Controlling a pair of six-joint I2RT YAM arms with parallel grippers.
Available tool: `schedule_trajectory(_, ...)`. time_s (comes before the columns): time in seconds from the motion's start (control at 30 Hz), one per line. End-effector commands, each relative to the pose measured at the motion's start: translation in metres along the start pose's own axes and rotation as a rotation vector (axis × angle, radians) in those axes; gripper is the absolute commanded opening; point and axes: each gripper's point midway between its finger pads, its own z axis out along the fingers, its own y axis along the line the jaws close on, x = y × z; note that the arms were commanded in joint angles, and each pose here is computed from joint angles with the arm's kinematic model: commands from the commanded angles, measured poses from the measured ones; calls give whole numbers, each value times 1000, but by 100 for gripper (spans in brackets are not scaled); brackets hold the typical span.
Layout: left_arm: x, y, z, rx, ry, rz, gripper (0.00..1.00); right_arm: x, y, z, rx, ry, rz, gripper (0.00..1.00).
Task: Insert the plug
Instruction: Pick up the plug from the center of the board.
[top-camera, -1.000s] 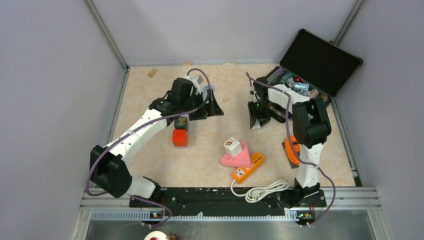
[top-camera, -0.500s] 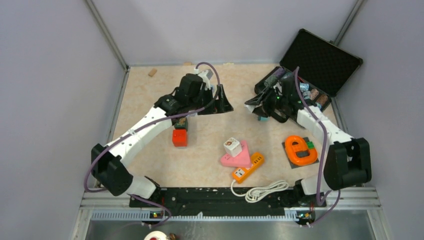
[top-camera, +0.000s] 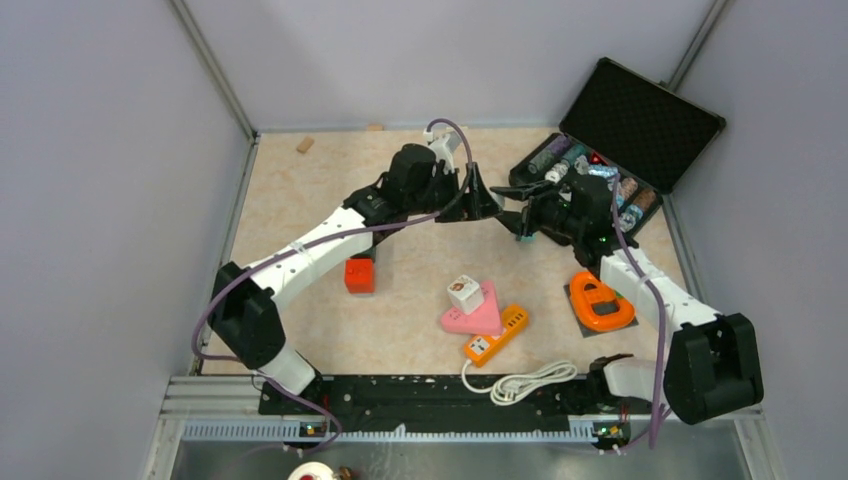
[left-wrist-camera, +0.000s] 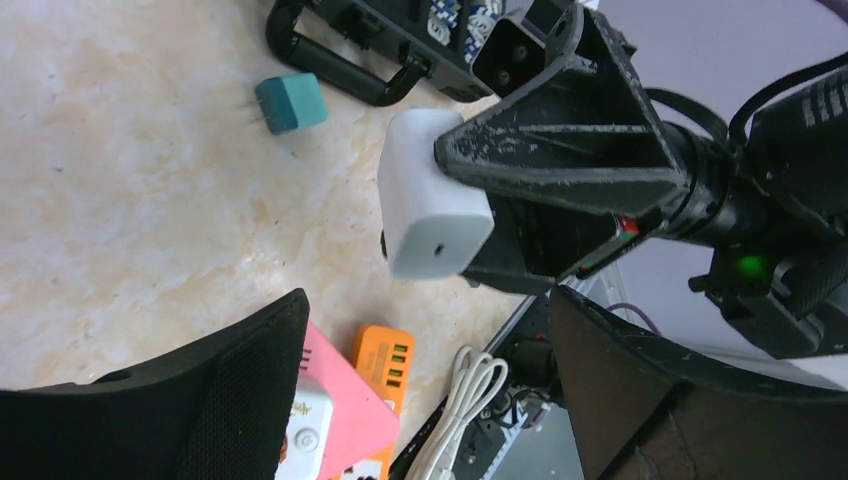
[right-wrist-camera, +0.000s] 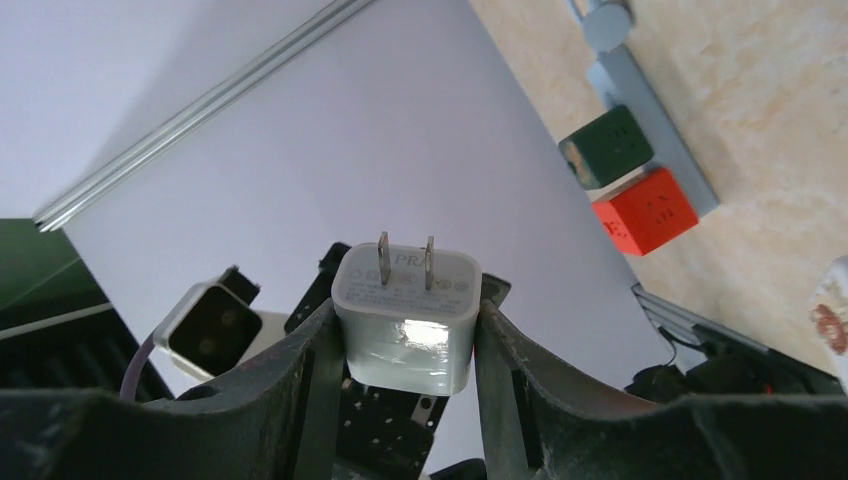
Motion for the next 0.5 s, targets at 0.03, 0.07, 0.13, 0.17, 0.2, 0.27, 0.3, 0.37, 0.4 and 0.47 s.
schedule_trajectory(0.03, -26, -30, 9, 119, -77, 2, 88, 27, 28, -3, -99, 70, 52, 0)
schedule_trajectory(0.07, -28, -28, 10, 110, -80, 3, 87, 30, 28, -2, -98, 74, 52, 0)
schedule_trajectory(0.13, -29, -26, 12, 96, -86, 8, 82, 34, 28, -1, -100, 83, 53, 0)
schedule_trajectory(0.17, -30, -25, 12, 93, -92, 12, 79, 34, 27, -1, -98, 83, 54, 0)
schedule_trajectory(0.2, -31, -24, 12, 89, -96, 15, 75, 34, 27, -2, -98, 82, 55, 0)
schedule_trajectory(0.27, -32, -22, 13, 80, -103, 16, 65, 33, 27, -2, -105, 77, 60, 0)
schedule_trajectory(0.3, -33, -21, 13, 74, -107, 16, 61, 33, 27, -2, -105, 76, 59, 0)
schedule_trajectory(0.37, -35, -19, 11, 54, -122, 18, 60, 34, 27, -3, -103, 78, 58, 0)
schedule_trajectory(0.4, -36, -17, 10, 46, -129, 21, 60, 35, 26, -2, -100, 81, 57, 0)
schedule_trajectory(0.47, -39, -15, 9, 31, -145, 26, 62, 34, 24, -3, -93, 83, 57, 0)
